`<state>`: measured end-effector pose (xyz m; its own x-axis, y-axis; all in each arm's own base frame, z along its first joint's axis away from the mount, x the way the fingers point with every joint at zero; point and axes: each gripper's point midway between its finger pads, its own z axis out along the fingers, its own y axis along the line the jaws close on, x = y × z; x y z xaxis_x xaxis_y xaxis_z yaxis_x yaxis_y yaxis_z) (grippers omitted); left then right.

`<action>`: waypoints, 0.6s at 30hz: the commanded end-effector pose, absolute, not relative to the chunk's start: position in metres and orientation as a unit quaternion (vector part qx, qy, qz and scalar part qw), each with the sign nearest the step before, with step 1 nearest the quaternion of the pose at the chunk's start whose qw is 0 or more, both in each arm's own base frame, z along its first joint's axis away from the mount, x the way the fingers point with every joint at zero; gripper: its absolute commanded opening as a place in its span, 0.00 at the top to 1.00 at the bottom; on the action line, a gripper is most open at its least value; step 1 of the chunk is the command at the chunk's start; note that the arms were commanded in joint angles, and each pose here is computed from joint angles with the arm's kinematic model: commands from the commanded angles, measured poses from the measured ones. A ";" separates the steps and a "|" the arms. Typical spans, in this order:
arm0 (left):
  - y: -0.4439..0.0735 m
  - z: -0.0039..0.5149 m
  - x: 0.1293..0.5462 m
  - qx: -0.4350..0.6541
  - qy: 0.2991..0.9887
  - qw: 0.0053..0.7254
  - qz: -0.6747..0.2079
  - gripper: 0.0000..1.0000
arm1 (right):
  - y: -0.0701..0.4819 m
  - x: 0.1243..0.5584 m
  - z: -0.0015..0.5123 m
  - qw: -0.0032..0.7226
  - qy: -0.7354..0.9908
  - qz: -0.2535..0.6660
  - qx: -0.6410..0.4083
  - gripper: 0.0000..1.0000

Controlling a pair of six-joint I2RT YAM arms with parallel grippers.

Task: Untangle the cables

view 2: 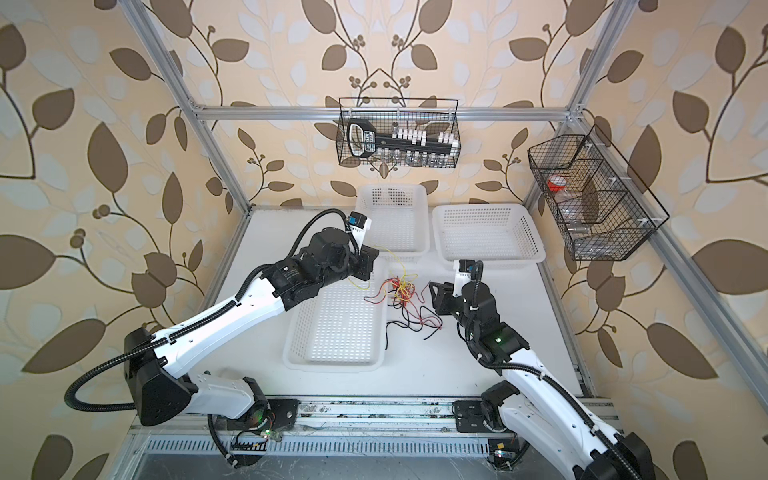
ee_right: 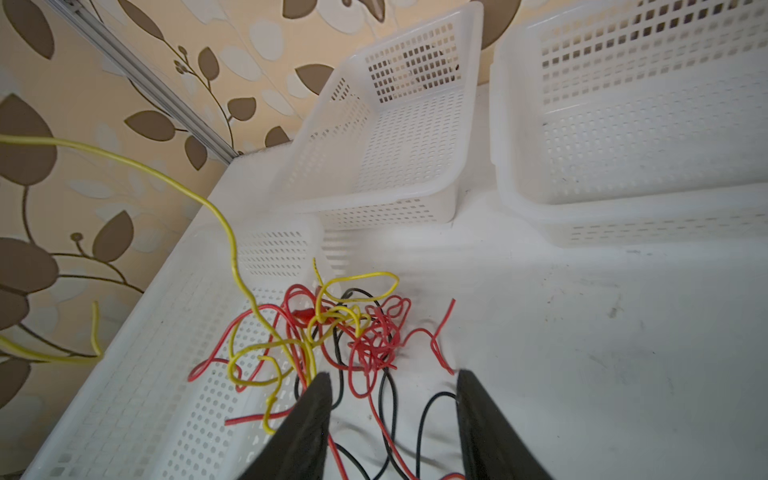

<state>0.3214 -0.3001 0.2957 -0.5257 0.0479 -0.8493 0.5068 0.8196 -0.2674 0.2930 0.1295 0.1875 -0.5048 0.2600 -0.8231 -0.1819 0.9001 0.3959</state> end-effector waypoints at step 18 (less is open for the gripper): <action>-0.317 0.337 0.320 0.165 0.806 0.492 -0.286 1.00 | 0.197 0.301 0.133 0.408 0.884 0.228 -0.009 0.64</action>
<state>0.3178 -0.3130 0.3022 -0.5186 0.0477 -0.8537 0.5362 0.7958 -0.2812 0.2930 0.2004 0.1288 -0.6788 0.1397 -0.7209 -0.2476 0.8807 0.4038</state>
